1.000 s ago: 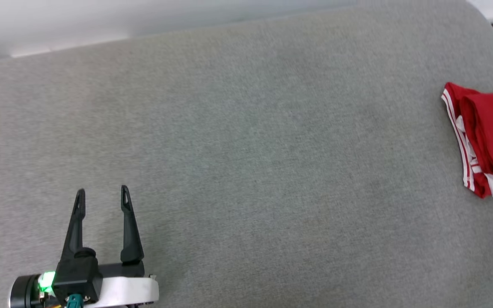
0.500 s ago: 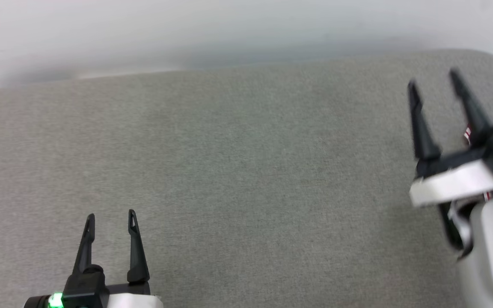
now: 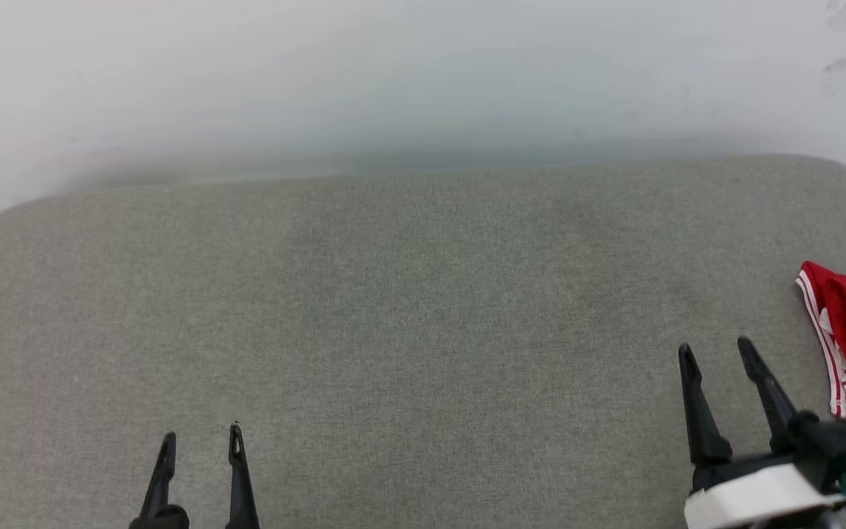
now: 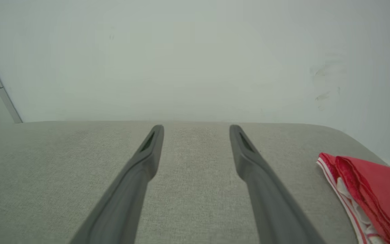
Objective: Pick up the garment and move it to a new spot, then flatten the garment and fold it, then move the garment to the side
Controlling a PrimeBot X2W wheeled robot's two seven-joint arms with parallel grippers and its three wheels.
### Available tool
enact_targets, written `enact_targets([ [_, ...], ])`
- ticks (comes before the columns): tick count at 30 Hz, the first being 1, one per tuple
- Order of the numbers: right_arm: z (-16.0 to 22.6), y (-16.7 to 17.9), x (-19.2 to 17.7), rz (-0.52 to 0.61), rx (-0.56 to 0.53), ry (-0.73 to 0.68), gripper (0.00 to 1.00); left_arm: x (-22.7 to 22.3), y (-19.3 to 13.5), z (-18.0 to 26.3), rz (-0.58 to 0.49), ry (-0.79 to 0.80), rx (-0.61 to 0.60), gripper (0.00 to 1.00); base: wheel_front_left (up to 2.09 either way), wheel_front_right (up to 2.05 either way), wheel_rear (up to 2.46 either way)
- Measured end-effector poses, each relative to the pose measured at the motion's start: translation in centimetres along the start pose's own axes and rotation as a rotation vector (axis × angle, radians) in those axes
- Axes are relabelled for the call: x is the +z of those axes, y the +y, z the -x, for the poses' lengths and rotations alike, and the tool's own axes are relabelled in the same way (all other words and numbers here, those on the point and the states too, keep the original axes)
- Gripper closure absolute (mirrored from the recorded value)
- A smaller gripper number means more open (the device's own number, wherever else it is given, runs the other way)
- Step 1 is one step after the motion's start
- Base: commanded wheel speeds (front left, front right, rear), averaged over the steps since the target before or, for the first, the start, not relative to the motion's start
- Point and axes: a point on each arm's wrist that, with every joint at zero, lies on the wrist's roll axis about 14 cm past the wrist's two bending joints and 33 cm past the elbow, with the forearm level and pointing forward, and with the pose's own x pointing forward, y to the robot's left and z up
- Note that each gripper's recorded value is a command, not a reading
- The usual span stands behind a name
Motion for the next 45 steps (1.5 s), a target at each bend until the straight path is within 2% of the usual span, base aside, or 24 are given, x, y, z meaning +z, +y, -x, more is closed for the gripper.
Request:
enact_targets([
  [6,2.7,-0.1,-0.5,-0.015,-0.024,0.023,0.00,-0.2,0.4,1.3,0.005,0.011,0.004,0.00,0.00,0.00,0.00],
  [19,4.6,-0.2,-0.7,-0.058,-0.042,0.032,0.00,-0.5,0.8,2.1,0.010,0.018,-0.001,0.00,0.00,0.00,0.00],
  [20,4.6,-0.2,-0.8,-0.058,-0.042,0.034,1.00,-0.5,0.8,2.1,0.012,0.020,-0.002,1.00,0.00,0.00,0.00],
  [26,5.1,-0.2,-2.4,-0.077,-0.048,0.090,1.00,-2.0,0.9,2.5,0.026,0.074,0.002,1.00,0.00,0.00,0.00],
  [45,4.3,-1.4,-3.0,-0.428,-0.138,0.102,1.00,-3.6,1.1,1.0,0.407,0.168,0.042,1.00,0.00,0.00,0.00],
])
